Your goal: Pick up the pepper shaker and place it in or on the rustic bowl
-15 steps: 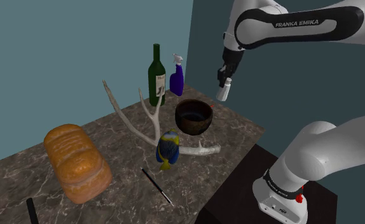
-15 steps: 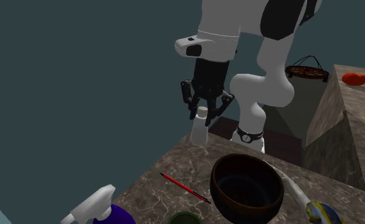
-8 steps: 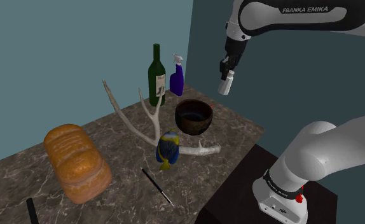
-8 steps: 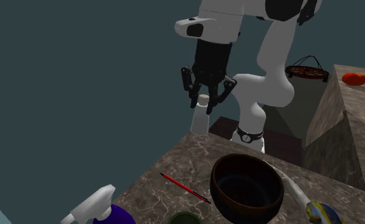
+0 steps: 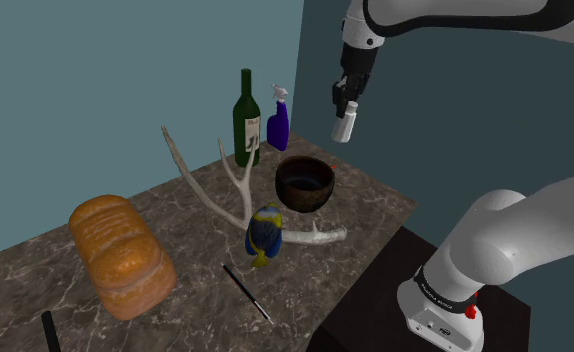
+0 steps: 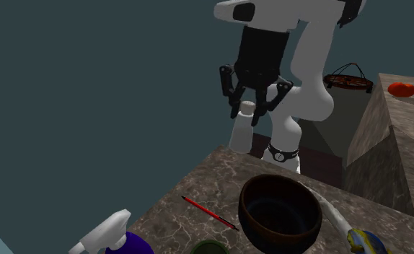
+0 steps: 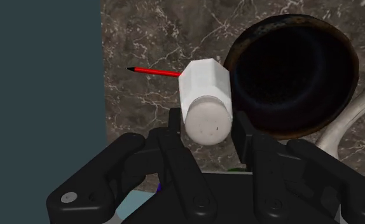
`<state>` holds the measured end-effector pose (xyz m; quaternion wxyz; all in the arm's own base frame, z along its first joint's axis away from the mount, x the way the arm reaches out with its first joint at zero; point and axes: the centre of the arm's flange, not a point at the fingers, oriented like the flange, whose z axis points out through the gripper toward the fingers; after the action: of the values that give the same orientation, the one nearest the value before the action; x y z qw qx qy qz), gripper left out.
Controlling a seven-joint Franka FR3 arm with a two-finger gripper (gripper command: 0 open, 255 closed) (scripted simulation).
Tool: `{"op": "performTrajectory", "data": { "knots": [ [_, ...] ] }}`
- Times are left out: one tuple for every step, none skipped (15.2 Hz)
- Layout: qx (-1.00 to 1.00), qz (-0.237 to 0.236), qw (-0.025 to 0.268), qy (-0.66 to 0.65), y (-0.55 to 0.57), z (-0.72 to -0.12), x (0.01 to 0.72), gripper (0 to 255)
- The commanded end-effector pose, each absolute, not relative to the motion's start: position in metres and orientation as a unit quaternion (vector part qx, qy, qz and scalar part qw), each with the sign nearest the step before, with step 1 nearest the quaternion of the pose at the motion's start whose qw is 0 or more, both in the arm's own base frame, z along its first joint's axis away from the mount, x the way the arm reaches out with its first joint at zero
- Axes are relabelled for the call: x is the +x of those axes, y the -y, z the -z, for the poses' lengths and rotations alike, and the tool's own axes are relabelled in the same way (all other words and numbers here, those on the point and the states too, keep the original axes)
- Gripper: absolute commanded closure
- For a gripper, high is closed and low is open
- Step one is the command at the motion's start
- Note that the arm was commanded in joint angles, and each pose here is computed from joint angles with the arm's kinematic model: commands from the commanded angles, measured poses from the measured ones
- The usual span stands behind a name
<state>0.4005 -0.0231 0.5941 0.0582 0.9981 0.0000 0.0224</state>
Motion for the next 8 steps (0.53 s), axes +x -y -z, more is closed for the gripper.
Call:
{"op": "performTrajectory", "data": {
  "knots": [
    [0.998,-0.022,0.058,0.0,-0.005,-0.596,0.41,255],
    [0.998,-0.022,0.058,0.0,-0.017,-0.598,0.415,255],
    [0.998,-0.022,0.058,0.0,-0.029,-0.601,0.42,255],
    [0.998,-0.022,0.058,0.0,-0.041,-0.603,0.424,255],
    [0.998,-0.022,0.058,0.0,-0.053,-0.605,0.429,255],
    [0.998,-0.022,0.058,0.0,-0.065,-0.608,0.433,255],
    [0.998,-0.022,0.058,0.0,-0.085,-0.612,0.441,255],
    [0.998,-0.022,0.058,0.0,-0.085,-0.607,0.441,255]
  ]
}}
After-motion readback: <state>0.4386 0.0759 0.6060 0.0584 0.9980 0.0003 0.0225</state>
